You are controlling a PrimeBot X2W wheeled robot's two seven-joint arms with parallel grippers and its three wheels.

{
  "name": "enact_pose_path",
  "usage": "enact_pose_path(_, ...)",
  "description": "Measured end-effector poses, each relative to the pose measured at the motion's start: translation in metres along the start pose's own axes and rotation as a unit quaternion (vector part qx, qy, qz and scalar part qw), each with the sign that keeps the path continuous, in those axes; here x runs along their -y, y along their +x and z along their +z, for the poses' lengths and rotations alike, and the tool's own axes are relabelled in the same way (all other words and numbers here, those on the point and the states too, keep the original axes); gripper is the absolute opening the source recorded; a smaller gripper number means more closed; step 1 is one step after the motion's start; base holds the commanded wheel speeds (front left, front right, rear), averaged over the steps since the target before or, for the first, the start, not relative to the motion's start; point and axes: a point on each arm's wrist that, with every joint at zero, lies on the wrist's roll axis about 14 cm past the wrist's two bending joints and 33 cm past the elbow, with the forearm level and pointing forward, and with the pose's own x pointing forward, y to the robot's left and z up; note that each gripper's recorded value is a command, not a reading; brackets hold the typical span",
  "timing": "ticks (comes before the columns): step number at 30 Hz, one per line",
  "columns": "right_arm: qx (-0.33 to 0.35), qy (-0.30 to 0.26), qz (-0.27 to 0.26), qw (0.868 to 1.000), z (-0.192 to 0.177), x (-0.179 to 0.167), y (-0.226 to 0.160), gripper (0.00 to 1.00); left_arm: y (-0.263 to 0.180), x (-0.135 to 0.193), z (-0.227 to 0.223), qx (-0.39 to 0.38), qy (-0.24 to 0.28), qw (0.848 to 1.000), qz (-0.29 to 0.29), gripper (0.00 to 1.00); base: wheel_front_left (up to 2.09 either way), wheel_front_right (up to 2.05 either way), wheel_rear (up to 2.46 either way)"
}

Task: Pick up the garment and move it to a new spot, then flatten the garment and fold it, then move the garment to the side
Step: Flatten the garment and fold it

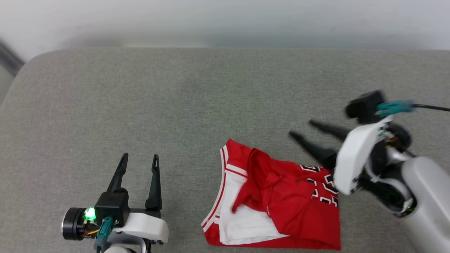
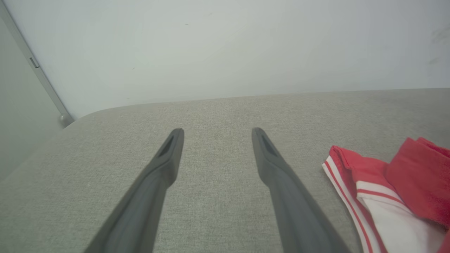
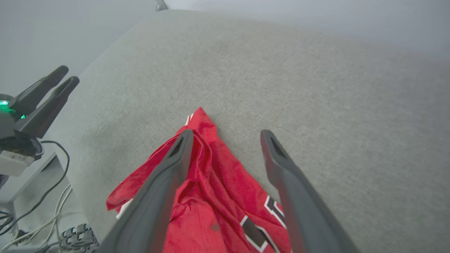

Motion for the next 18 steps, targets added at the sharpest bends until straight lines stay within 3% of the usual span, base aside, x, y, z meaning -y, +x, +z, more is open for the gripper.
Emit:
enact_pose_path(4, 0.149, -0.023, -0.081, 0.985, 0.054, 0.038, -0.037, 1.0, -0.002, 0.005, 0.004, 0.006, -0.003, 1.0, -0.008, 1.0, 0.0, 0.0, 0.0)
enact_pose_path(9, 0.294, -0.047, -0.172, 0.939, 0.087, 0.065, -0.086, 1.0, -0.004, 0.009, 0.008, 0.012, -0.005, 1.0, -0.015, 1.0, 0.0, 0.0, 0.0)
enact_pose_path(12, 0.341, -0.075, -0.202, 0.915, 0.087, 0.066, -0.107, 1.0, -0.006, 0.01, 0.008, 0.012, -0.005, 1.0, -0.018, 1.0, 0.0, 0.0, 0.0)
enact_pose_path(18, 0.378, -0.081, -0.244, 0.89, 0.061, 0.067, -0.129, 1.0, -0.01, 0.011, 0.008, 0.011, -0.006, 1.0, -0.021, 1.0, 0.0, 0.0, 0.0)
